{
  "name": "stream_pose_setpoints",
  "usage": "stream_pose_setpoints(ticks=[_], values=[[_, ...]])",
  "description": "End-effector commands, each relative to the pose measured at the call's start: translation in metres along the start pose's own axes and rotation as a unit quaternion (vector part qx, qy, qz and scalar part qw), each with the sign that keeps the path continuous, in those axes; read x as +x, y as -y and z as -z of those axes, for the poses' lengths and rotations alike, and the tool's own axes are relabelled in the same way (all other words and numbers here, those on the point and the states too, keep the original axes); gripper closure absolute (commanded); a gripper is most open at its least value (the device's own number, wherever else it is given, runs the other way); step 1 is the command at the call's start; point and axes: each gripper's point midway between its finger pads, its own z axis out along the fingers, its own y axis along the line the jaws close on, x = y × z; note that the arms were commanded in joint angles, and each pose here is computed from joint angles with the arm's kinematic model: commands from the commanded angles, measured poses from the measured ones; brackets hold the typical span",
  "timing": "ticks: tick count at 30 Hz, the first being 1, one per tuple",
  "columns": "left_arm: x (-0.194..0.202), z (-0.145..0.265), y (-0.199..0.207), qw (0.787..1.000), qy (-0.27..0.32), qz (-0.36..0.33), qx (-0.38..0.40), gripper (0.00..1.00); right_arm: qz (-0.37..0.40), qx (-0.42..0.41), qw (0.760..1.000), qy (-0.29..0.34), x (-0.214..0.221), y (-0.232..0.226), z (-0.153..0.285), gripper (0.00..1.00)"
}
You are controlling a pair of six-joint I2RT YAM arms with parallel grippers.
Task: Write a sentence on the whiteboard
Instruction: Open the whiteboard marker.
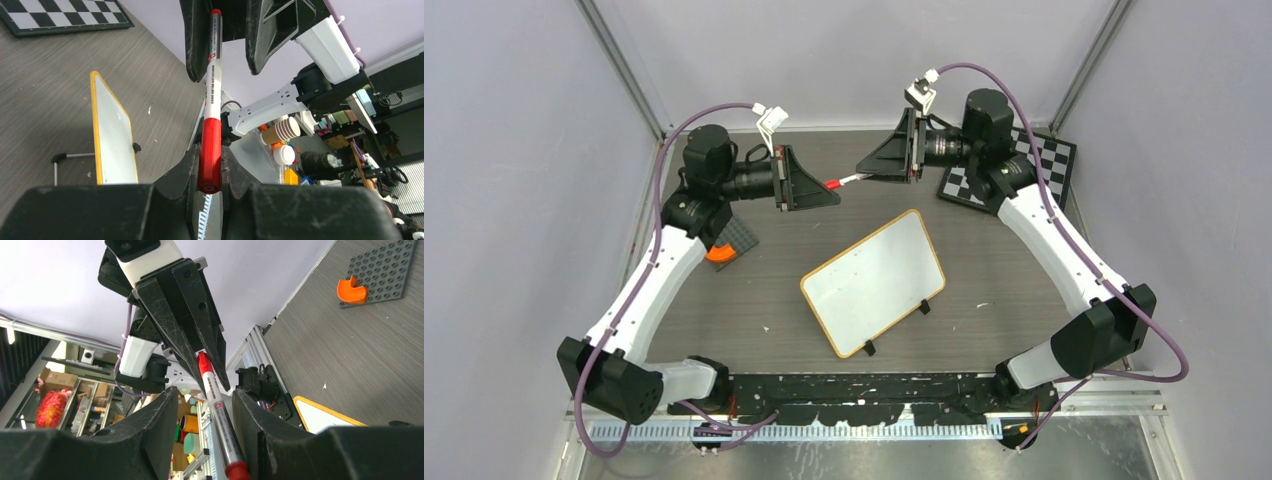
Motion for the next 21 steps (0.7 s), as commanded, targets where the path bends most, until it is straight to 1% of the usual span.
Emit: stream_pose_setpoints(ticks=[1, 11, 17, 21], values=[[-0.002, -0.003, 0.013, 0.999, -0.01, -0.014, 0.036, 1.0, 0.042, -0.04, 0.998, -0.027, 0.013, -0.029, 0.001, 0.53], [0.007, -0.002, 0.015, 0.998, -0.03, -0.005, 0.054, 1.0, 0.044, -0.045, 0.997, -0.044, 0.021, -0.03, 0.001, 0.6], [0.01, -0.004, 0.015, 0.998, -0.036, -0.001, 0.057, 1.0, 0.05, -0.033, 0.997, -0.049, 0.024, -0.026, 0.0, 0.72], [0.01, -0.004, 0.016, 0.998, -0.037, 0.0, 0.057, 1.0, 0.06, -0.019, 0.997, -0.051, 0.025, -0.021, 0.0, 0.87]])
